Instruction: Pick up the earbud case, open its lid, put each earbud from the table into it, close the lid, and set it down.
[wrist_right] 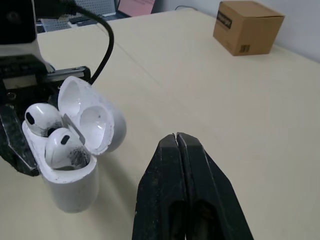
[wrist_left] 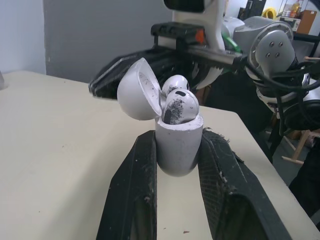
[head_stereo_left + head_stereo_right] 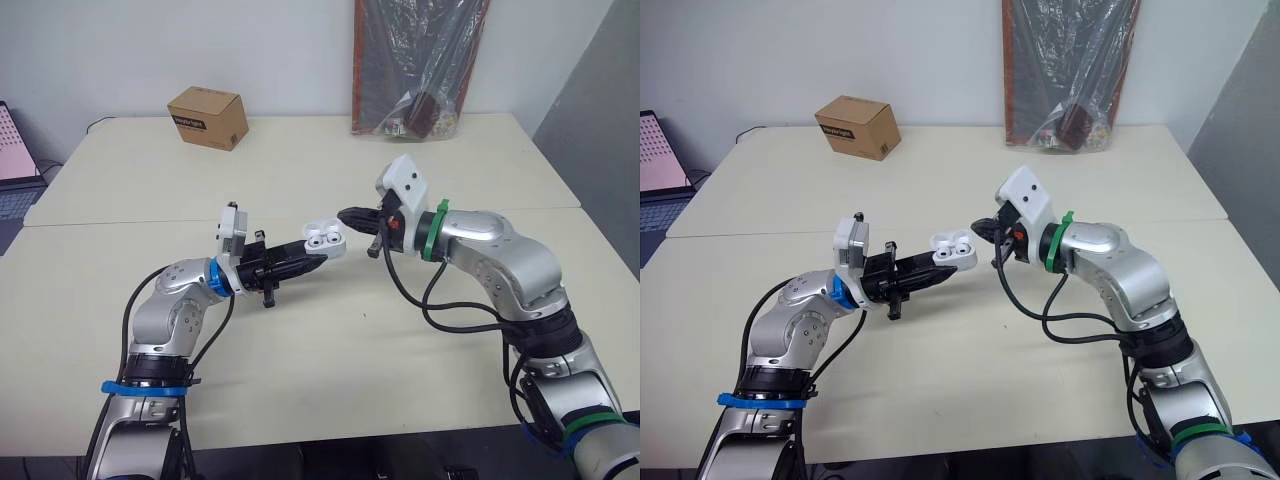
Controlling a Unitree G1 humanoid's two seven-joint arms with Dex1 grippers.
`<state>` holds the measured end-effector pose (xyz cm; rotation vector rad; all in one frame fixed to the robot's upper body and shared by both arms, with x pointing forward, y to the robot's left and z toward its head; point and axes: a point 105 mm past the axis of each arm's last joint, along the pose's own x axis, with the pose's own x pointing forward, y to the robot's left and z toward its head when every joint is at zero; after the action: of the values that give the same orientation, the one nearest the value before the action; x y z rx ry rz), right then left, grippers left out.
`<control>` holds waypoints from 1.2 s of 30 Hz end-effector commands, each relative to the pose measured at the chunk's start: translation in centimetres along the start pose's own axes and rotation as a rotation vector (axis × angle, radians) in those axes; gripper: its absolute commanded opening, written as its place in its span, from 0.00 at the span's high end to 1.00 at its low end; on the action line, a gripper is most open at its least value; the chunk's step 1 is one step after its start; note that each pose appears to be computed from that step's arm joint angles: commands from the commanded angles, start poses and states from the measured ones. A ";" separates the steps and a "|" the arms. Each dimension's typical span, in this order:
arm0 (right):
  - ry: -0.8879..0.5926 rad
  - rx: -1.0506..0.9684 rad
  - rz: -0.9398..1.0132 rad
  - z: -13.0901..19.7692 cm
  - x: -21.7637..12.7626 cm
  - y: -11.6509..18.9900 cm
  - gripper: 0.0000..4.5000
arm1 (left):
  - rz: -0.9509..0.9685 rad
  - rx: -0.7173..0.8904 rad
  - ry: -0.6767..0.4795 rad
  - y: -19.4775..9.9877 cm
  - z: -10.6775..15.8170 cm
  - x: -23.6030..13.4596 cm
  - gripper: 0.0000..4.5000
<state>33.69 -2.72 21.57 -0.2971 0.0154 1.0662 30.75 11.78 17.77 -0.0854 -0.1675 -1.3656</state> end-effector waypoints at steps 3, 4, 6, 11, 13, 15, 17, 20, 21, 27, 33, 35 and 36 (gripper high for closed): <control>-0.074 -0.073 0.044 2.5 0.4 0.9 1.00 | -0.040 0.028 0.002 -0.7 0.8 0.3 0.83; -0.080 -0.074 0.050 2.6 0.4 1.1 1.00 | -0.040 0.027 0.004 -0.7 0.8 0.3 0.83; -0.093 -0.076 0.058 3.0 0.3 1.4 1.00 | -0.036 0.023 0.006 -0.6 0.7 0.3 0.83; -0.106 -0.076 0.067 3.4 -0.1 1.9 1.00 | -0.011 0.012 0.005 -0.1 0.6 0.1 0.83; -0.103 -0.076 0.071 3.4 -0.2 2.2 1.00 | 0.005 0.006 -0.008 0.2 0.8 0.1 0.83; -0.099 -0.073 0.075 3.3 -0.3 2.4 1.00 | 0.015 0.003 -0.020 0.4 1.0 0.1 0.83; -0.094 -0.068 0.078 3.1 -0.4 2.5 1.00 | 0.018 0.005 -0.021 0.5 1.1 0.1 0.83; -0.085 -0.060 0.080 2.7 -0.5 2.8 1.00 | 0.022 0.004 -0.027 0.6 1.2 0.1 0.83; -0.082 -0.059 0.080 2.6 -0.5 2.8 1.00 | 0.024 0.003 -0.029 0.6 1.3 0.1 0.83; -0.025 -0.047 0.027 1.9 -2.3 1.1 1.00 | 0.126 -0.101 0.075 1.6 -0.2 0.1 0.83; 0.069 -0.052 0.023 -0.3 -5.2 1.3 1.00 | 0.244 -0.233 0.233 2.7 -2.4 0.0 0.83; 0.102 -0.048 0.018 -1.3 -5.8 1.6 1.00 | 0.286 -0.265 0.294 3.3 -3.4 0.0 0.83; 0.120 -0.046 0.018 -1.9 -6.1 1.7 1.00 | 0.307 -0.285 0.334 3.5 -4.2 0.0 0.83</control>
<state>30.10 -7.54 19.41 -0.3749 0.1466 1.0607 34.07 11.88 13.82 -0.1424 0.2830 -1.0969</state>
